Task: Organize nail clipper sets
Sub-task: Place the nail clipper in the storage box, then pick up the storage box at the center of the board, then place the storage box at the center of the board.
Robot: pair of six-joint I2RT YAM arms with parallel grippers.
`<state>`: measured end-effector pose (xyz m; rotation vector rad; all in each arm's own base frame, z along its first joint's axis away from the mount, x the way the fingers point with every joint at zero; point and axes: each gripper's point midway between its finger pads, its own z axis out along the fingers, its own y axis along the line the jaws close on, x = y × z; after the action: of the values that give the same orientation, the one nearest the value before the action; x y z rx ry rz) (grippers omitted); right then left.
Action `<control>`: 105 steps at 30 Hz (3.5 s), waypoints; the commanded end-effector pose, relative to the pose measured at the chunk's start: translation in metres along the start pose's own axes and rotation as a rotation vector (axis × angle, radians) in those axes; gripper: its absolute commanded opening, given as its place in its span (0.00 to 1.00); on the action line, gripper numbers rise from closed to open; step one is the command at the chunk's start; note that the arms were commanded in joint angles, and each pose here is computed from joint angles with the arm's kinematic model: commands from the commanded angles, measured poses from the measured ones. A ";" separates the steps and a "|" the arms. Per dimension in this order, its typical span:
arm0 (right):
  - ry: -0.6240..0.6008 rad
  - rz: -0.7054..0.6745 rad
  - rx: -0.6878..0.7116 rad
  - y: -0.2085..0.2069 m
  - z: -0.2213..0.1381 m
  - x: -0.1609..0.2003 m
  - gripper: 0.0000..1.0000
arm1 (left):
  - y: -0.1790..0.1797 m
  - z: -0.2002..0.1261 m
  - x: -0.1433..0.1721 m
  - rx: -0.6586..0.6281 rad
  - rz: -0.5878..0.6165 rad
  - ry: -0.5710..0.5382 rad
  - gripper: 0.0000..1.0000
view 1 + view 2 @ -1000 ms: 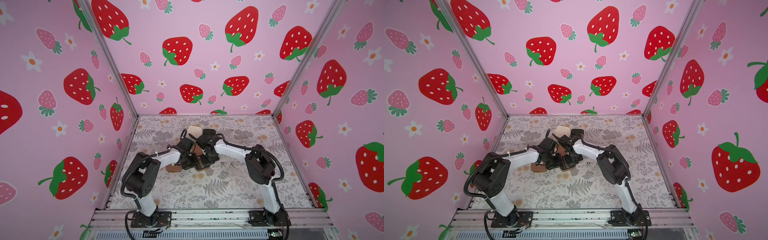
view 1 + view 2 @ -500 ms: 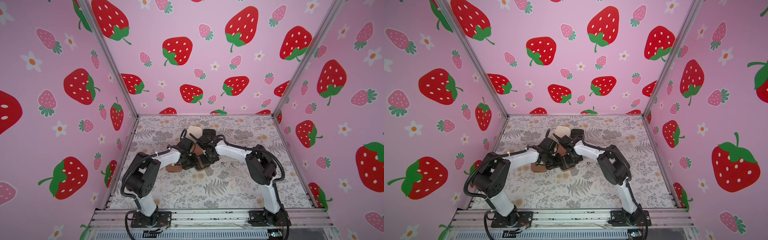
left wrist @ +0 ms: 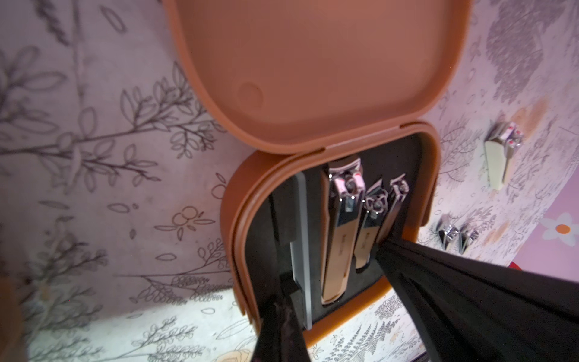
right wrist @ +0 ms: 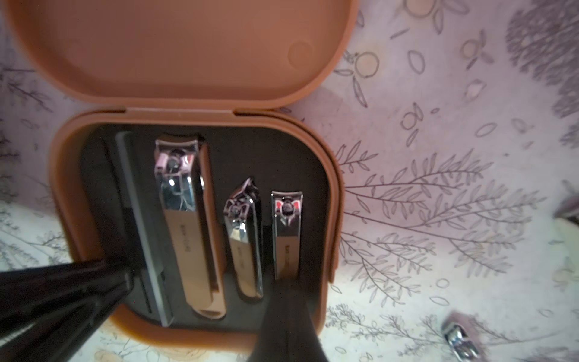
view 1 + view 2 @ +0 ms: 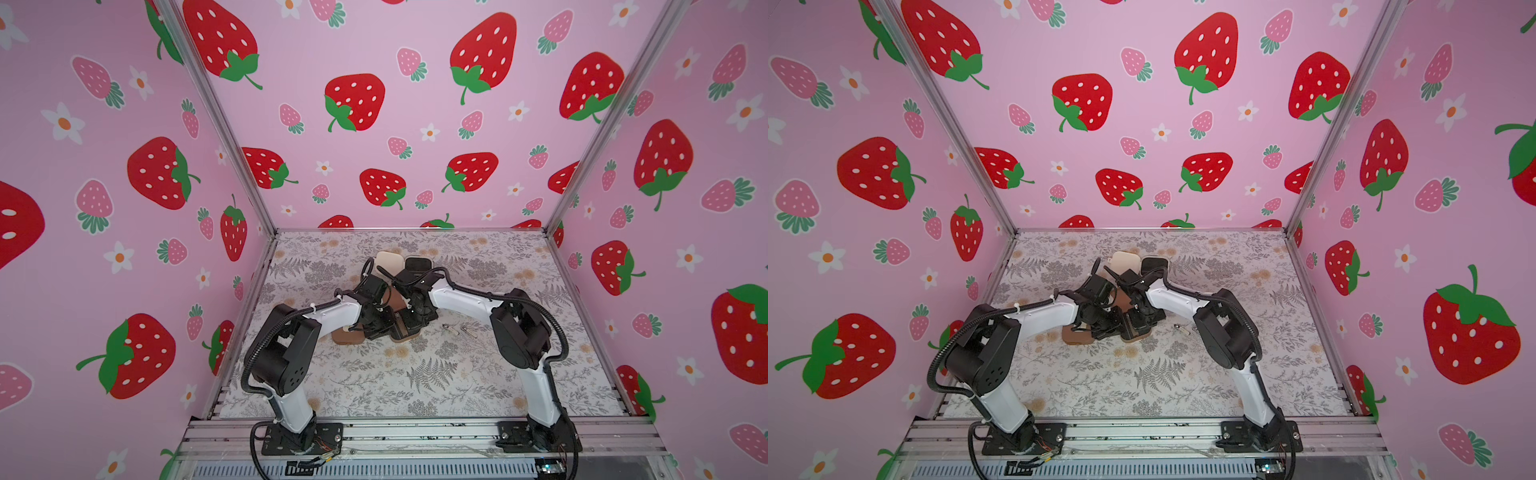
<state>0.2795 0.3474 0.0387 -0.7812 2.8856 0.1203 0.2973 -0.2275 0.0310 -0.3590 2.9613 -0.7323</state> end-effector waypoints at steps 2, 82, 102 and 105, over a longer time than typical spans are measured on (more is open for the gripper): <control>-0.110 -0.052 -0.002 -0.001 -0.058 -0.023 0.08 | 0.001 -0.010 -0.004 -0.046 0.013 -0.003 0.00; -0.206 -0.572 -0.285 0.012 -0.066 -0.006 0.00 | -0.012 -0.114 -0.039 0.518 0.103 -0.414 0.71; -0.142 -0.730 -0.061 -0.012 -0.004 -0.041 0.00 | -0.005 -0.112 -0.048 0.527 0.103 -0.517 0.71; -0.152 -0.732 -0.046 -0.012 -0.001 -0.046 0.00 | -0.008 -0.104 -0.049 0.542 0.098 -0.503 0.70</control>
<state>0.3133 0.3468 0.0347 -1.6727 2.3696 0.1679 0.3278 -0.1701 0.1212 -0.3094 2.2431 -1.1392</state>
